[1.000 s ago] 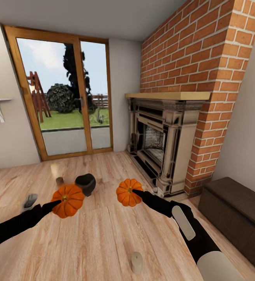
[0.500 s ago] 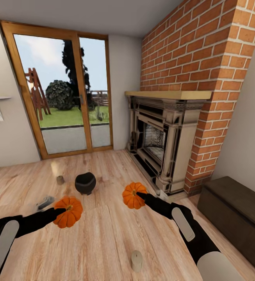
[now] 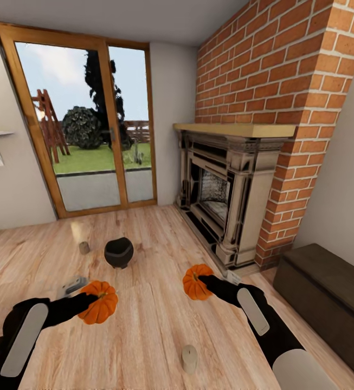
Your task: Place each of the two pumpkins and all three candles from the living room inside a cabinet in the living room (use any cabinet), then make sure every cabinet is closed, and position the cauldron so it is next to a table in the living room.
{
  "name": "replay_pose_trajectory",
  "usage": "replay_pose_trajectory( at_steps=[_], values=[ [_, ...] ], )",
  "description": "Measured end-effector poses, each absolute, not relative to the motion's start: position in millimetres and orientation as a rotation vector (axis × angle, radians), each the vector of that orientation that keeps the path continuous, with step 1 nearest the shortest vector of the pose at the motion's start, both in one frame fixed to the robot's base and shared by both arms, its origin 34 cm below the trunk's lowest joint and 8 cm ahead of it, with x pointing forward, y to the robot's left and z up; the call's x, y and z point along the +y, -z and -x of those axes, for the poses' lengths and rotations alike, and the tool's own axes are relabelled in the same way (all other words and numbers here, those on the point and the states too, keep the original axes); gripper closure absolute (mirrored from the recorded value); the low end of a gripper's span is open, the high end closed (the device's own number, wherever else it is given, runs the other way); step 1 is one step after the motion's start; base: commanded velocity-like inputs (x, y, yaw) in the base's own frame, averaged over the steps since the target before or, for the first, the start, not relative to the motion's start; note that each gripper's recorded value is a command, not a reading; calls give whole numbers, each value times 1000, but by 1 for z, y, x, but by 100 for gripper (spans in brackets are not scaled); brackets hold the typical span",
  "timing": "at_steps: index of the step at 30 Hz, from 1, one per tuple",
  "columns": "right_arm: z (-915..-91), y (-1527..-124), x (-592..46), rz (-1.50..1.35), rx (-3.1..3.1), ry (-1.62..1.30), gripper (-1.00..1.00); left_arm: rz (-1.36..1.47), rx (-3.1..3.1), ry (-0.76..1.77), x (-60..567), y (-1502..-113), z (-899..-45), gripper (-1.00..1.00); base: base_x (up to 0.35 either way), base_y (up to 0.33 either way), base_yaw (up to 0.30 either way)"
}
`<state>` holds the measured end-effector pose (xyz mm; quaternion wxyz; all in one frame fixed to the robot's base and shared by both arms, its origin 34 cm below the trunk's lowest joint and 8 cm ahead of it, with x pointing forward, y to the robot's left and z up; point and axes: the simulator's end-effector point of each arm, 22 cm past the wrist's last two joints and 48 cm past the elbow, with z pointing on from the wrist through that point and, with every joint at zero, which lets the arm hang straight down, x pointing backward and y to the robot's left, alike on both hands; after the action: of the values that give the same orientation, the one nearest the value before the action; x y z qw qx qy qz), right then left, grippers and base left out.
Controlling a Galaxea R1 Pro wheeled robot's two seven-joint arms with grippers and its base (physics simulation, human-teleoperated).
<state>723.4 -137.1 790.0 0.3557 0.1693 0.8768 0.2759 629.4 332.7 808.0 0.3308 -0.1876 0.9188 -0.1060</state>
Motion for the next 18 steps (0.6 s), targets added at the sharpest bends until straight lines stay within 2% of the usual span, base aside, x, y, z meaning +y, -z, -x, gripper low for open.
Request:
replay_pose_trajectory(
  at_steps=[11,18],
  values=[
    [-714,-774,-157,-515,2368,-517,100,424,2448,267,315,-814,-630,100,0,0,0],
    [-709,-778,-147,-455,2395,-454,100,396,2462,269,307,-821,-629,100,0,0,0]
  ],
)
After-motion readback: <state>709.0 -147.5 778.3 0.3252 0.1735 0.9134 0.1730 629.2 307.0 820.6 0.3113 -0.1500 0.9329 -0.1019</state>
